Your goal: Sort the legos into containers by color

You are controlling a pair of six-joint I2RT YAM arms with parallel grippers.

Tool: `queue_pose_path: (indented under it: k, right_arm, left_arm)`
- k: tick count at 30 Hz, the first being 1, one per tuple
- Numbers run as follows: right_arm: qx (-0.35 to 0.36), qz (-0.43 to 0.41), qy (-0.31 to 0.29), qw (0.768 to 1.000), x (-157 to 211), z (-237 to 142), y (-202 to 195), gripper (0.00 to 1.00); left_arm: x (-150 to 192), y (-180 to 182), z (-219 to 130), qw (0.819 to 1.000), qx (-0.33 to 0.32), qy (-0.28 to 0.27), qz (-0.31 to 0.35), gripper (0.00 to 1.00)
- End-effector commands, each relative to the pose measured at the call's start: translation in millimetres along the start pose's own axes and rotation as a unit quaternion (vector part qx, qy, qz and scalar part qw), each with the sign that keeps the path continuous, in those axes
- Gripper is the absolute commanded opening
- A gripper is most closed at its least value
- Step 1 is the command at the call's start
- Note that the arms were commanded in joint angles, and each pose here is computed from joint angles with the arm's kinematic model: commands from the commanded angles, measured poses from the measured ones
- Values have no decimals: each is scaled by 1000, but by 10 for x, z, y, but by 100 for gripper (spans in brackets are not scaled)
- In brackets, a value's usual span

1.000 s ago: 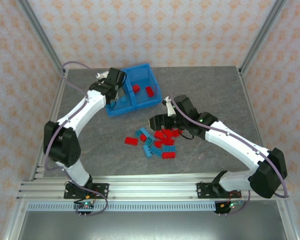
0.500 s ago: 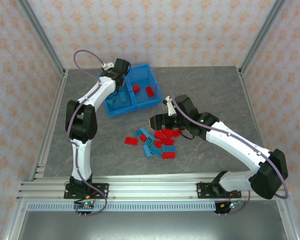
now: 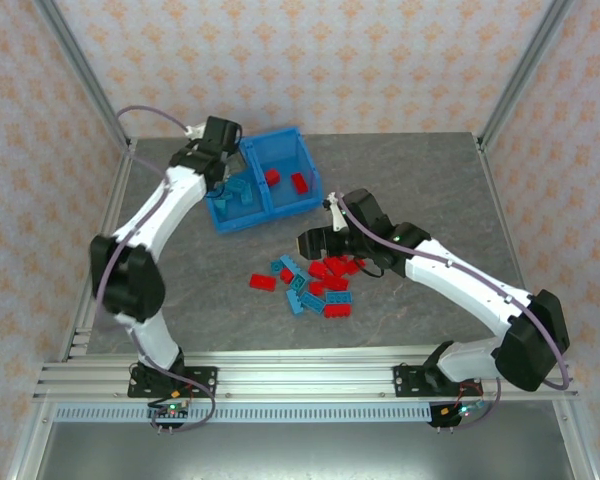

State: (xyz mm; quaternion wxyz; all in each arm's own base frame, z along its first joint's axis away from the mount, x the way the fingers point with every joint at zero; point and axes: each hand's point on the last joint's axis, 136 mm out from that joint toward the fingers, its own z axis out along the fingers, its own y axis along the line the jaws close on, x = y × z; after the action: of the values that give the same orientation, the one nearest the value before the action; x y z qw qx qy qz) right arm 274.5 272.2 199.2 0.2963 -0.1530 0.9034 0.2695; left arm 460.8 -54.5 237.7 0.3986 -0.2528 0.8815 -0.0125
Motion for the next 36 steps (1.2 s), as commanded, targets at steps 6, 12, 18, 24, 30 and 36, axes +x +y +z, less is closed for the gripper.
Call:
queue_pose_path:
  k: [6,12,18,24,30,36]
  right_arm:
    - [148,43,-16,988,-42,177,-555,90]
    - [241,96,21,965,179,400,-991,90]
    - [295,226,31,928,434,388,-1466,92]
    - [325,325,61,886,762,421,-1606,90]
    - [336,372,74,862,1064,469,-1677,81]
    - [323,400,66,855,1194,476,-1679,71]
  left_arm:
    - [182,-110,-1535,967,205,-73,136,89]
    - [741,-21,-2096,877,329,-91,339,100]
    - [1691,-95,-2477,700,507,-57,500,100]
    - [2150,-157,-2424,606,553,-54,569,100]
    - [2313,-136,-2259,592,554,-33,585,100]
    - [2408,-93,-2188,590,554,-34,586,100]
